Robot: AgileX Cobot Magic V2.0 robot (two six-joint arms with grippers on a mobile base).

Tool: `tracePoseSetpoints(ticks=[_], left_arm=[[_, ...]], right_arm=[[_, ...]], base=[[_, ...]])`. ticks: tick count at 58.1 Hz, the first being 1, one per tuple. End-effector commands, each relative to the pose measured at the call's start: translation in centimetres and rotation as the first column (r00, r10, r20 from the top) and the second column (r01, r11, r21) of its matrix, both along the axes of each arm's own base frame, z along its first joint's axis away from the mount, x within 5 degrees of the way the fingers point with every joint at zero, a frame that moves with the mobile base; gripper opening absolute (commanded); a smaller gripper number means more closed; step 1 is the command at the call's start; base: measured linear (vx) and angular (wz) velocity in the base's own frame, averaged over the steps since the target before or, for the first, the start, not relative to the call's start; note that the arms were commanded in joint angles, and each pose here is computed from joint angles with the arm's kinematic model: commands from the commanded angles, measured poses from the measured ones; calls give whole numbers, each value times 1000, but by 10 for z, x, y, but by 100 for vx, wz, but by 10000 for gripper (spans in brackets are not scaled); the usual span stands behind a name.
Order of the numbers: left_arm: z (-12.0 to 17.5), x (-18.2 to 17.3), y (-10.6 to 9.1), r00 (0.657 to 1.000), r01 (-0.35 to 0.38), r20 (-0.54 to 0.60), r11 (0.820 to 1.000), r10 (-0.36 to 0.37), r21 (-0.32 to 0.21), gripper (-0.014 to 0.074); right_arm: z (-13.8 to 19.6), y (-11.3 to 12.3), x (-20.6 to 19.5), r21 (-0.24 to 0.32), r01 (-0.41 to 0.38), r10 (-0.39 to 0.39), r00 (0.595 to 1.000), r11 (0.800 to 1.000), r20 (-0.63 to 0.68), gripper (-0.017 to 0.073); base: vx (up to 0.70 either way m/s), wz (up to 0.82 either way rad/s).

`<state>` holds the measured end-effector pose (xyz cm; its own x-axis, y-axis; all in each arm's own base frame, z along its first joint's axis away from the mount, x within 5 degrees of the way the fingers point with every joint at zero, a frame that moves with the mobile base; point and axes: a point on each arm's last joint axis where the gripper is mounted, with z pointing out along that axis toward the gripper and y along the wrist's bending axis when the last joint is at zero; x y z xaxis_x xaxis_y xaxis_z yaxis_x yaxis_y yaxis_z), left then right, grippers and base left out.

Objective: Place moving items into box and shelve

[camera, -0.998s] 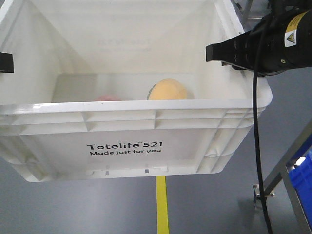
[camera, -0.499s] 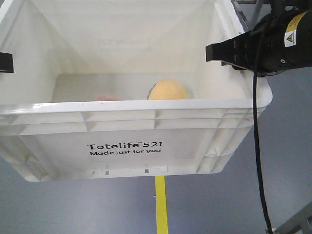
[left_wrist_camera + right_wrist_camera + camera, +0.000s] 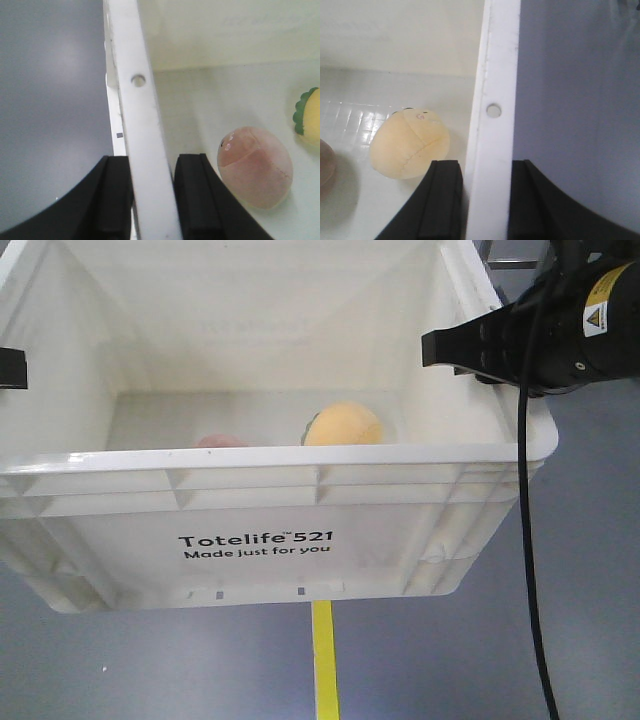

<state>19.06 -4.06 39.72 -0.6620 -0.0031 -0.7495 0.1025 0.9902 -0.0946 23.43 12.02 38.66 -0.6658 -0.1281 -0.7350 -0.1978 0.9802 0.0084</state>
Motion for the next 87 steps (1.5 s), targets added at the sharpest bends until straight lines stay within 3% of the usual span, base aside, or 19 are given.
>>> tracePoseSetpoints(ticks=[1,52,87], left_arm=[[30,-3,0,975,28,222,1000,-27,-4,140],[30,-3,0,975,28,222,1000,-27,-4,140],[30,-3,0,975,28,222,1000,-27,-4,140]], right_arm=[[32,-4,-1,16,-39,35,978,999,205,113],[32,-4,-1,16,-39,35,978,999,205,113],[32,-4,-1,16,-39,35,978,999,205,113]], base=[[40,-5],[36,-10],[32,-31]])
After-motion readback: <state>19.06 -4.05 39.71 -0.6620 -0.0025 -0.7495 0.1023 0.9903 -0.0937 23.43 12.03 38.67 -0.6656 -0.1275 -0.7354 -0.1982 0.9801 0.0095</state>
